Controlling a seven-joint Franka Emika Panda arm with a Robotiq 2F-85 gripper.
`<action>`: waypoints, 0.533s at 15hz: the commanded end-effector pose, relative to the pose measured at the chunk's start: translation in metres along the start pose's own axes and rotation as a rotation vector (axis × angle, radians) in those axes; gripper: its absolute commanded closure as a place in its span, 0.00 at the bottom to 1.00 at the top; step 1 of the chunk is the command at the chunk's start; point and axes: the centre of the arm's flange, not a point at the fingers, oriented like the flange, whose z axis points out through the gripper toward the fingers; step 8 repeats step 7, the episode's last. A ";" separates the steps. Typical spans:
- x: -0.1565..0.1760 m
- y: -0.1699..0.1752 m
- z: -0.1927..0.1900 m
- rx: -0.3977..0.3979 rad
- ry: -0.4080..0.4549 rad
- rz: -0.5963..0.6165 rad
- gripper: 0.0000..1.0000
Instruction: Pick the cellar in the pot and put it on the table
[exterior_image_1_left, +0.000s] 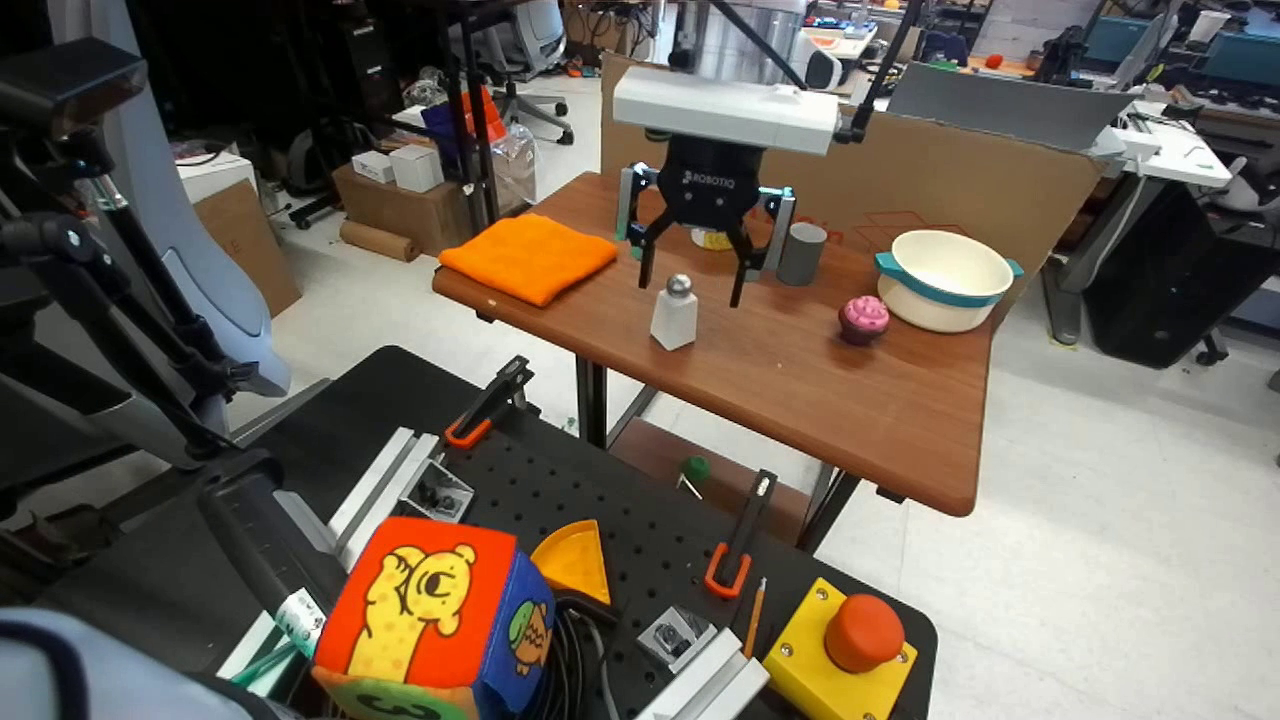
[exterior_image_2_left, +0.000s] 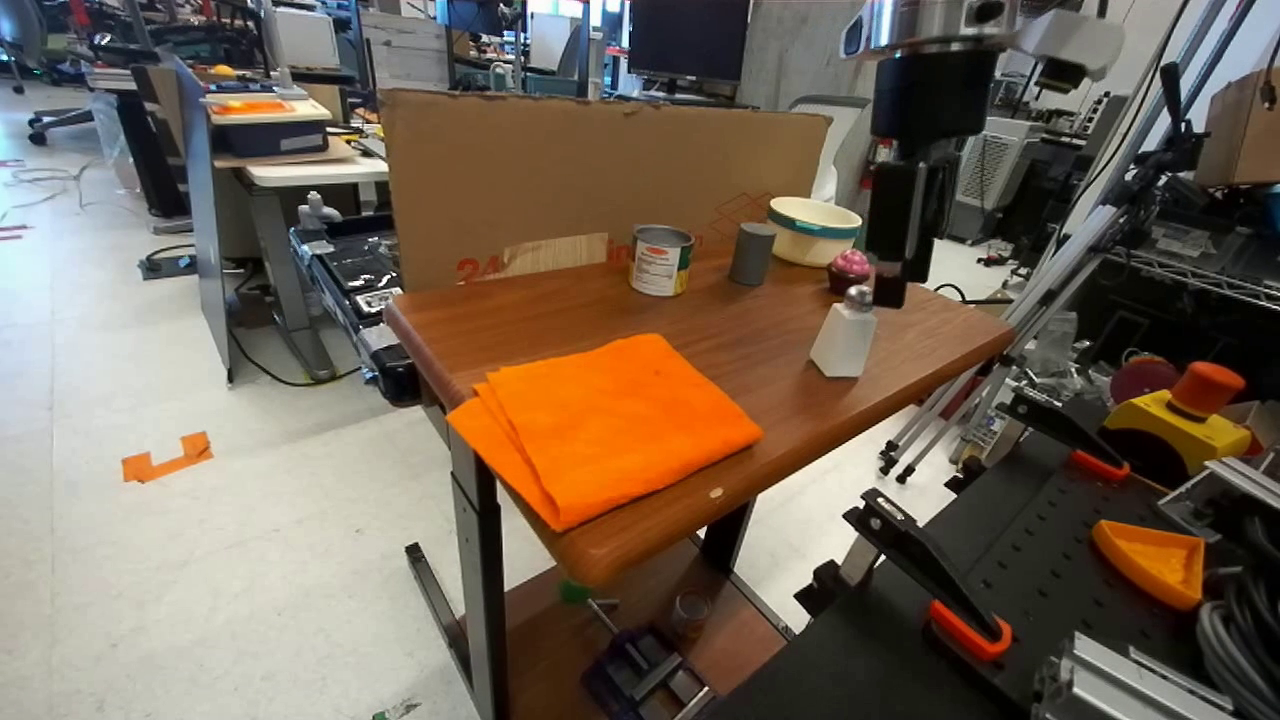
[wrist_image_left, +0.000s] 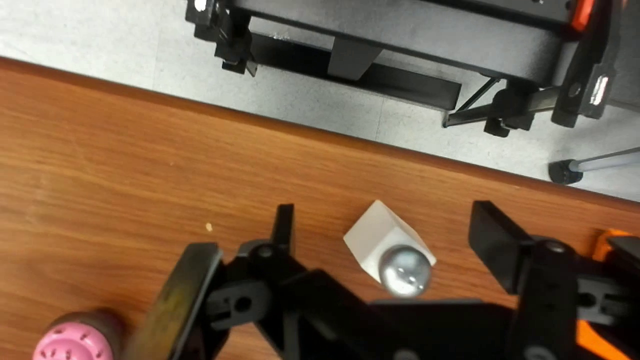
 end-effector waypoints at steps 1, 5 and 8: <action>-0.019 0.023 -0.025 0.023 -0.013 0.133 0.00; -0.020 0.048 -0.047 0.042 -0.022 0.169 0.00; -0.024 0.054 -0.061 0.044 -0.013 0.183 0.00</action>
